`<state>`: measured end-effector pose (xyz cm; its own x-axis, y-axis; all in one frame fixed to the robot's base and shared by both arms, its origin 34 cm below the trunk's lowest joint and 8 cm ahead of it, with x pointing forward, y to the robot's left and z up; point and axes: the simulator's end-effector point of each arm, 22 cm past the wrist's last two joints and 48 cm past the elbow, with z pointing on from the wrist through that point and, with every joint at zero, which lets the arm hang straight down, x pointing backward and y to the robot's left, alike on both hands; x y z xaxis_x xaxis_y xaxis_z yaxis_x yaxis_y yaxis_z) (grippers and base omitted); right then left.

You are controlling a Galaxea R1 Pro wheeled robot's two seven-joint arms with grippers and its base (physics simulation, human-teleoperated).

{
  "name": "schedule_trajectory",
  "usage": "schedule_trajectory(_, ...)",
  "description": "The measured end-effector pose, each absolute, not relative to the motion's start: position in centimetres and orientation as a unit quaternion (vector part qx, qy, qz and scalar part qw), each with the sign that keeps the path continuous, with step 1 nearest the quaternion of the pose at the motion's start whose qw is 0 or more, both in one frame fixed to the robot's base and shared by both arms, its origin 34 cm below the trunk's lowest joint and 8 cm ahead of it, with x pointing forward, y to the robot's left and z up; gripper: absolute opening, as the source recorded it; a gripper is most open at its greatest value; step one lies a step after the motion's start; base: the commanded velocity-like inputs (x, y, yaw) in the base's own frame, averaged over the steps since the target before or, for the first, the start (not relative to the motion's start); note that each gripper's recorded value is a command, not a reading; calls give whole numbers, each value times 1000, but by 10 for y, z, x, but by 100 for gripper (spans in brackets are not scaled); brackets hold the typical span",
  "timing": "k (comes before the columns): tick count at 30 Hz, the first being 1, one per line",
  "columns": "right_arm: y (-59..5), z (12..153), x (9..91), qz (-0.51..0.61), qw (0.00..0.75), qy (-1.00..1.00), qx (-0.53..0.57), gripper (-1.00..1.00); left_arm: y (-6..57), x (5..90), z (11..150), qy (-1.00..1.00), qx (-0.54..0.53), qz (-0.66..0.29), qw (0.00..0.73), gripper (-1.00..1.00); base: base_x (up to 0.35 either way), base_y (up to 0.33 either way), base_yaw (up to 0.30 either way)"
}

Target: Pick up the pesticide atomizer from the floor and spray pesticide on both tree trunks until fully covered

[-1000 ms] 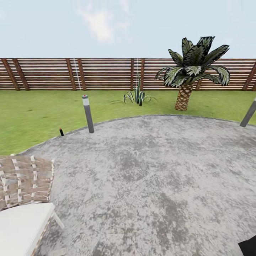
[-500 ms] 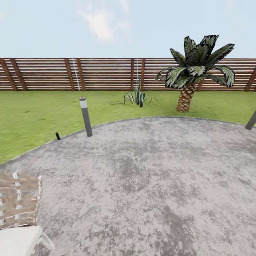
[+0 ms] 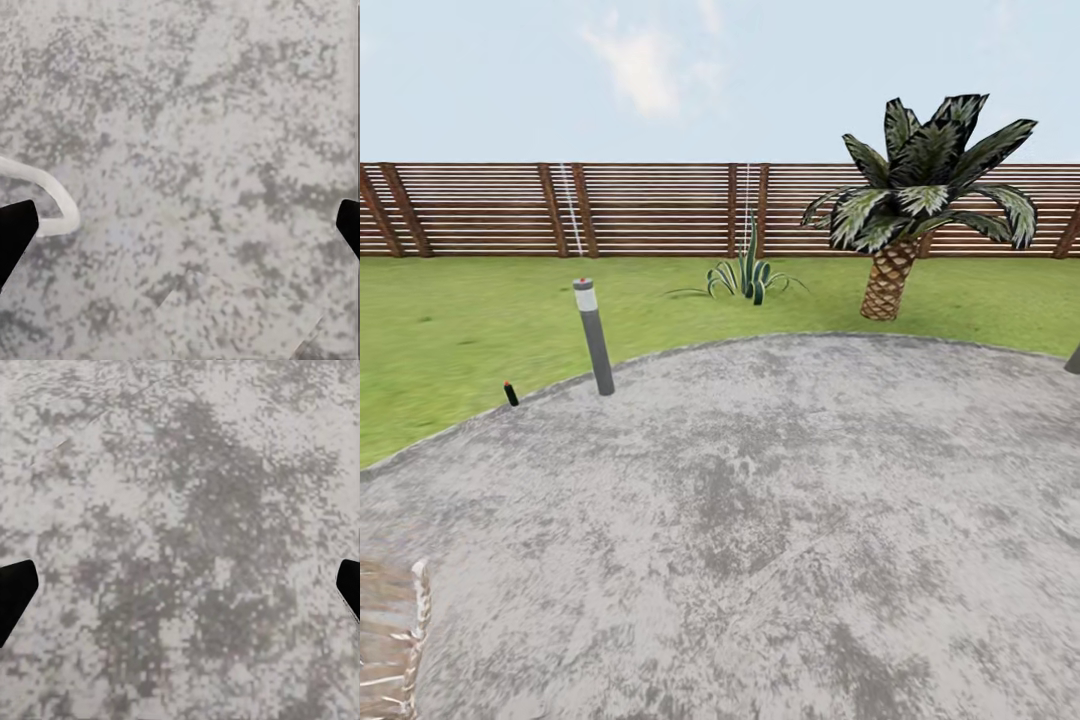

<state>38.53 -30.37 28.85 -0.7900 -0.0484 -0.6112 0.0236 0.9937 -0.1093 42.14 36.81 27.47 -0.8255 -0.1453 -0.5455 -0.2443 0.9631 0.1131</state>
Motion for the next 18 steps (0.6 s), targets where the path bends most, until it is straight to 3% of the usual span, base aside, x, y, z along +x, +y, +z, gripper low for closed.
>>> schedule_trajectory(18, -304, 289, 385, -56, 324, 944, -6, 100, 368, 421, 275, 951, -103, 89, 277, 100, 340, 0, 0)
